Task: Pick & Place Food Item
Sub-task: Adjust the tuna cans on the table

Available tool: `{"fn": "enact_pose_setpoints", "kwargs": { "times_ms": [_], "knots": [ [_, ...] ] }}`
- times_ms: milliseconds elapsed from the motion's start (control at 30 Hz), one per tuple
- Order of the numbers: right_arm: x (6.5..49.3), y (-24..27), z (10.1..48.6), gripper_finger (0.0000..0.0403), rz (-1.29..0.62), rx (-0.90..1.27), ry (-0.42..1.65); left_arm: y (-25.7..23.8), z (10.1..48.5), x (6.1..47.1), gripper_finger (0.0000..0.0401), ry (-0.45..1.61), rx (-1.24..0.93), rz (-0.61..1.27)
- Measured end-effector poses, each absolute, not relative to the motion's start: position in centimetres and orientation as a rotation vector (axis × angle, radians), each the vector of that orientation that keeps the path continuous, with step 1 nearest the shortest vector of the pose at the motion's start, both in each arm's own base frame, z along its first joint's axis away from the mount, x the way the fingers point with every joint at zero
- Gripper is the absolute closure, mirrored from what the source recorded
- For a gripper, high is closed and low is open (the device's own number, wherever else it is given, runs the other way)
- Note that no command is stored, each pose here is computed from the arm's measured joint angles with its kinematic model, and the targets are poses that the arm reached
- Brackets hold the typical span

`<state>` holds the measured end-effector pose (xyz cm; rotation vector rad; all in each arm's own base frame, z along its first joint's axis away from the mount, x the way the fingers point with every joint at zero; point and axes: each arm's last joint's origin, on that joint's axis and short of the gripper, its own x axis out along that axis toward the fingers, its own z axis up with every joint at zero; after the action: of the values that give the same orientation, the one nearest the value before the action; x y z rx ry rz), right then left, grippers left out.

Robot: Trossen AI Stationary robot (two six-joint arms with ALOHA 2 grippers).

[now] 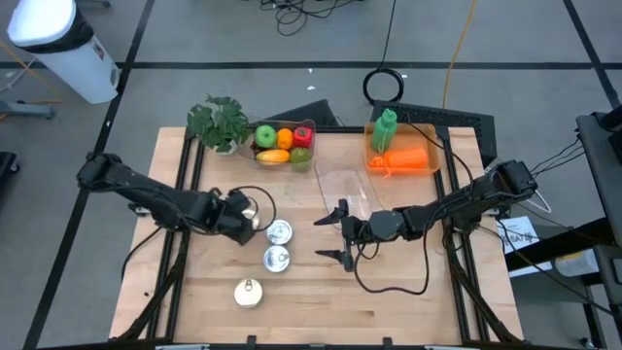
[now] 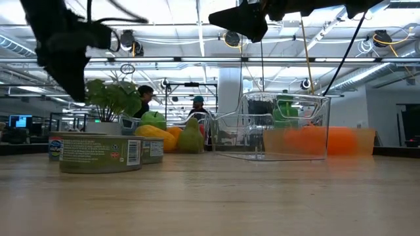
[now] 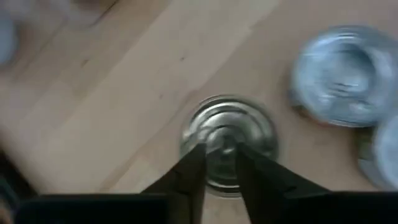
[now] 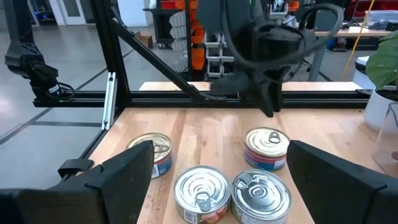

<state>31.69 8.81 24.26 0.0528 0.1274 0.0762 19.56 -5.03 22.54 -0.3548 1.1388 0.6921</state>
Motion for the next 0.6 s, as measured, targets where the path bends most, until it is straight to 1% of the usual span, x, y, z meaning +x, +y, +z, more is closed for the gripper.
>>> {"fn": "enact_pose_setpoints", "kwargs": {
  "times_ms": [67, 133, 233, 300, 433, 600],
  "knots": [
    [31.7, 8.8, 24.3, 0.0058, 0.076, 0.060, 0.127, -4.7, 21.6, 19.1, 0.0276, 1.148, -0.381, 0.762],
    [31.7, 8.8, 24.3, 0.0057, 0.076, 0.060, 0.128, -4.4, 20.3, 19.1, 0.0246, 1.146, -0.399, 0.777],
    [31.7, 8.8, 24.3, 0.0058, 0.076, 0.059, 0.128, -4.2, 18.7, 19.4, 0.0212, 1.134, -0.413, 0.738],
    [31.7, 8.8, 24.3, 0.0058, 0.076, 0.056, 0.127, -4.2, 18.0, 19.8, 0.0198, 1.110, -0.444, 0.696],
    [31.7, 8.8, 24.3, 0.0057, 0.076, 0.054, 0.127, -4.6, 17.2, 21.0, 0.0186, 1.023, -0.513, 0.579],
    [31.7, 8.8, 24.3, 0.0058, 0.076, 0.054, 0.127, -5.2, 16.3, 22.7, 0.0194, 0.930, -0.538, 0.458]
  ]
}}
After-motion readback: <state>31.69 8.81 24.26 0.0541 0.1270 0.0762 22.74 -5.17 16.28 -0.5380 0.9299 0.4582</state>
